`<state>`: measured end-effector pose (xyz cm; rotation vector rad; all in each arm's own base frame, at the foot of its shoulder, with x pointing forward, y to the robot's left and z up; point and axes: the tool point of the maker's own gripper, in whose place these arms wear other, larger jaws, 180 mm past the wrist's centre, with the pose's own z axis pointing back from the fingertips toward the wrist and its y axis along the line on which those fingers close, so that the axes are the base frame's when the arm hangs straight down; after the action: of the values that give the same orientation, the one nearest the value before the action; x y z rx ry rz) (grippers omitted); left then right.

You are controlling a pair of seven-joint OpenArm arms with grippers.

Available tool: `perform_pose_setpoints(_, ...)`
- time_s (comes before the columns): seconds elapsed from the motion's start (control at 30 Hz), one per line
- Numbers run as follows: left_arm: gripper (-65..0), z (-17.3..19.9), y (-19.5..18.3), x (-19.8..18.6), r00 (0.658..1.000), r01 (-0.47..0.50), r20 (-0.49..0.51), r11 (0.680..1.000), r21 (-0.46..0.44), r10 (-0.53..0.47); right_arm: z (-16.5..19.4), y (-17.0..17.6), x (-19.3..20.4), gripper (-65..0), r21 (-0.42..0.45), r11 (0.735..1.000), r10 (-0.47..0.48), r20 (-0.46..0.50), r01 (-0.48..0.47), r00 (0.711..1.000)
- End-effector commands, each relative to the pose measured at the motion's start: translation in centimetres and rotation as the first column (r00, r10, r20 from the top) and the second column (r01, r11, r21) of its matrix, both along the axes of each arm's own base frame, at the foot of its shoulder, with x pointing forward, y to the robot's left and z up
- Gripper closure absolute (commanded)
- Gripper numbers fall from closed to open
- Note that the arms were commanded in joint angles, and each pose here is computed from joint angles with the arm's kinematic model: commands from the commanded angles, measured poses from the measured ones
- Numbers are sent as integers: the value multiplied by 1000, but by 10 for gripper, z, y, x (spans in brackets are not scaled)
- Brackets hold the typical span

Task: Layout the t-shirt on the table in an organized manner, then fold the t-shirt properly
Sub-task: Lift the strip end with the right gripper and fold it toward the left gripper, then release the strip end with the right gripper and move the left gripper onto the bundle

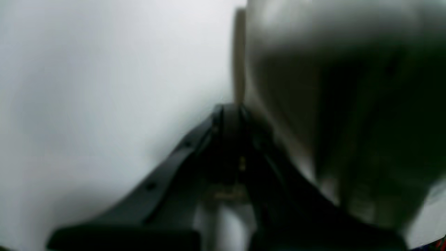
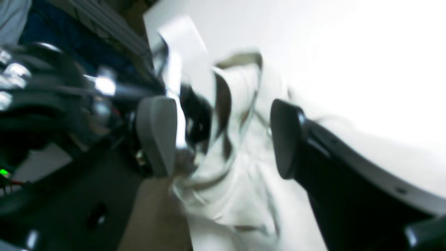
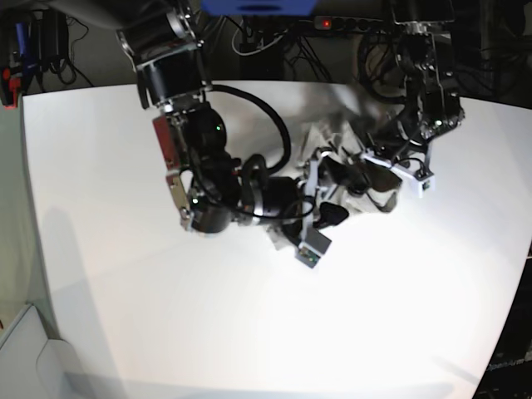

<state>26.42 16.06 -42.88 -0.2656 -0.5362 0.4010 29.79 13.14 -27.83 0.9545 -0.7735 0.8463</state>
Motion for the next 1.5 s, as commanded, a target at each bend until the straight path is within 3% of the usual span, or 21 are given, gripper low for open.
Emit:
perform_pose_setpoints(0.0, 0, 9, 16, 2, 1000, -16, 19, 999, 31, 16, 19, 1, 2, -425, 45, 999, -2, 47, 0, 999)
perform_pose_setpoints(0.2, 0, 23, 54, -22, 997, -77, 29, 993, 94, 74, 19, -8, -3, -425, 33, 999, -11, 67, 8, 998)
perform_pose_setpoints(0.3, 0, 32, 79, -37, 994, -103, -14, 987, 119, 106, 13, -10, -7, -425, 31, 999, -13, 49, 12, 999)
perform_pose_setpoints(0.5, 0, 52, 113, -58, 986, -150, -42, 974, 170, 159, -3, -34, 13, -419, 22, 995, -102, -9, 102, 995)
perform_pose_setpoints(0.63, 0, 70, 103, -62, 991, -126, -17, 977, 171, 131, -23, -51, 32, -335, 6, 986, -164, -87, 165, 983)
perform_pose_setpoints(0.8, 0, 80, 60, -45, 993, -104, 53, 993, -50, 107, -29, -63, 47, -143, 0, 979, -204, -120, 206, 971)
perform_pose_setpoints(0.93, 0, 97, 32, -26, 987, -73, 127, 973, -218, 103, -33, -72, 49, -37, -21, 976, -216, -116, 215, 970)
perform_pose_setpoints(1.13, 0, 106, 11, -8, 977, -54, 180, 952, -300, 112, -40, -85, 50, -30, -54, 974, -227, -111, 222, 968)
perform_pose_setpoints(1.37, 0, 88, -14, 20, 984, -47, 137, 912, -408, 112, -49, -98, 49, -30, -88, 969, -240, -119, 231, 963)
perform_pose_setpoints(1.47, 0, 80, -13, 34, 984, -67, 125, 907, -415, 130, -50, -101, 50, -30, -92, 968, -244, -117, 235, 963)
